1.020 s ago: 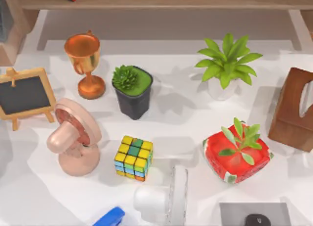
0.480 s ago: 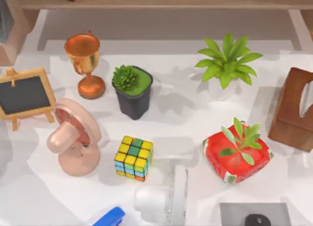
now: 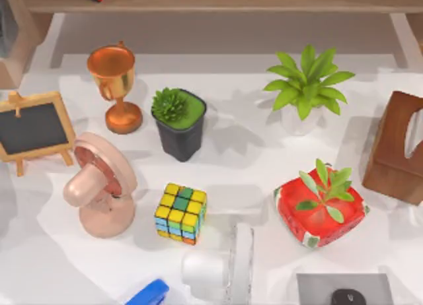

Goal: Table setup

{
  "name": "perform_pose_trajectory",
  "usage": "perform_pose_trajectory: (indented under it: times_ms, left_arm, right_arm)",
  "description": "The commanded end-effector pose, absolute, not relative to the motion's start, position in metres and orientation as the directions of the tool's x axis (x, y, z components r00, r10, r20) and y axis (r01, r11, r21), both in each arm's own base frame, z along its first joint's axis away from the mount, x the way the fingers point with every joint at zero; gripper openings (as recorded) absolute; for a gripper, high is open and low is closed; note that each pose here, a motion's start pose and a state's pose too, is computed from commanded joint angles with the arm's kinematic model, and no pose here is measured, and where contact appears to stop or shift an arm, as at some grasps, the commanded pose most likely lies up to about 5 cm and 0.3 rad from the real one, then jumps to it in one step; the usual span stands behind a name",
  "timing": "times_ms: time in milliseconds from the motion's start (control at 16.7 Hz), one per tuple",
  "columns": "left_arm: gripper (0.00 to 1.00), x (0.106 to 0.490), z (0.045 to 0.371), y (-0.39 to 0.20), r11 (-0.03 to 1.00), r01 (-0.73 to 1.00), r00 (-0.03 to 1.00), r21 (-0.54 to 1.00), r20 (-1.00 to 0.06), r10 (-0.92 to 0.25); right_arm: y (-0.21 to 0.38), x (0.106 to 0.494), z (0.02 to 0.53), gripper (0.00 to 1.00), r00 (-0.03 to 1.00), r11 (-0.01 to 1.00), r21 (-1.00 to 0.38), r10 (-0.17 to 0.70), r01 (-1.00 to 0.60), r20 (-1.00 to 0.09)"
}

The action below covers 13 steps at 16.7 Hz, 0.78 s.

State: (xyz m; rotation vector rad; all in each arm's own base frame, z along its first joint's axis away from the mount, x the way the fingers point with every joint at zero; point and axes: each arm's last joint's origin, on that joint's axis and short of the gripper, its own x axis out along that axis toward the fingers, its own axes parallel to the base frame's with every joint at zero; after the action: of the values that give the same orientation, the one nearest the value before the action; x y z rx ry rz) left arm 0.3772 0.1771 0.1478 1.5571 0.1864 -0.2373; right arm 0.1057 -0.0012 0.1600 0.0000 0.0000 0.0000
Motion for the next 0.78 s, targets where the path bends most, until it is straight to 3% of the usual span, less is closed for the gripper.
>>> perform_pose_trajectory:
  times_ms: [480, 780]
  left_arm:
    - [1.0, 0.376, 0.148, 0.178, -0.001, 0.266, 0.964, 0.964, -0.265, -0.029]
    - [1.0, 0.349, 0.155, 0.179, -0.008, 0.249, 0.968, 0.968, -0.249, -0.027]
  right_arm:
    - [-0.001, 0.106, 0.16, 1.0, 1.0, 1.0, 0.0, 0.0, 0.0, 0.0]
    - [-0.001, 0.106, 0.16, 1.0, 1.0, 1.0, 0.0, 0.0, 0.0, 0.0]
